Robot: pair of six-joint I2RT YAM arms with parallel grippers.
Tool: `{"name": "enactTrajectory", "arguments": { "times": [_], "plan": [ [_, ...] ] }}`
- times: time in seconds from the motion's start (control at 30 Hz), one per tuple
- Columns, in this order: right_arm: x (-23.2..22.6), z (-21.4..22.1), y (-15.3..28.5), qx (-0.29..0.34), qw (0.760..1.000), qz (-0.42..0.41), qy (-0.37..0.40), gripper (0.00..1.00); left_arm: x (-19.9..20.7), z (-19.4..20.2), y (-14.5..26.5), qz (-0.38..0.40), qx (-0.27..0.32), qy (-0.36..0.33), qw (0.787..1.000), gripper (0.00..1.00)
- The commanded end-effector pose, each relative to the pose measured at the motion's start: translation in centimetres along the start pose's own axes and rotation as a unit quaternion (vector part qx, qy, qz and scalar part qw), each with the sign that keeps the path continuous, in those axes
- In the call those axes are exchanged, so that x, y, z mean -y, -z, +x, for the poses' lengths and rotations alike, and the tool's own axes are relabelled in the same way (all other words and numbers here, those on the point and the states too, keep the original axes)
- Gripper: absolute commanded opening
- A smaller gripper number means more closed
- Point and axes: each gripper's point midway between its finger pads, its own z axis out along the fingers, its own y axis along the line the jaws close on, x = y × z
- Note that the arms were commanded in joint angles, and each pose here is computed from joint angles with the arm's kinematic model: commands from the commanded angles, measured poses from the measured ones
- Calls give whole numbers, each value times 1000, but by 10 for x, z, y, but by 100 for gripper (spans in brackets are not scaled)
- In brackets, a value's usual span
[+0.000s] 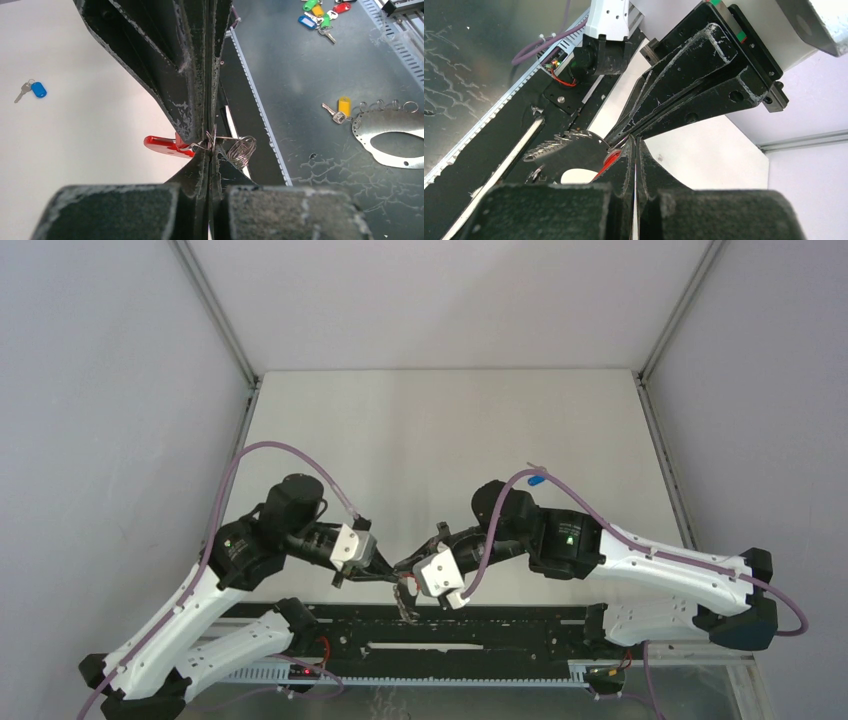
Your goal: Put the keys on the keyring
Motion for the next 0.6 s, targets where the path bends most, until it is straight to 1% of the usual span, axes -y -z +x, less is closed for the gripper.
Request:
{"name": "enactTrajectory", "arguments": {
  "times": [0.0,0.1,0.23,0.5,0.57],
  "plan": [
    [14,-25,-5,42,999,13,6,0,-8,-14,2,-8,16,-71,997,0],
    [11,-25,-7,44,999,5,0,0,-9,-14,4,-9,9,-93,996,0],
    [10,-25,-7,40,999,0,-7,0,-13,-18,4,-14,9,-100,995,0],
    [13,-20,-8,25,999,8,-29,0,-30,-47,9,-81,64,-105,989,0],
    [17,-19,-8,18,999,14,-38,6,-32,-53,9,-85,74,-104,988,0]
  ]
}}
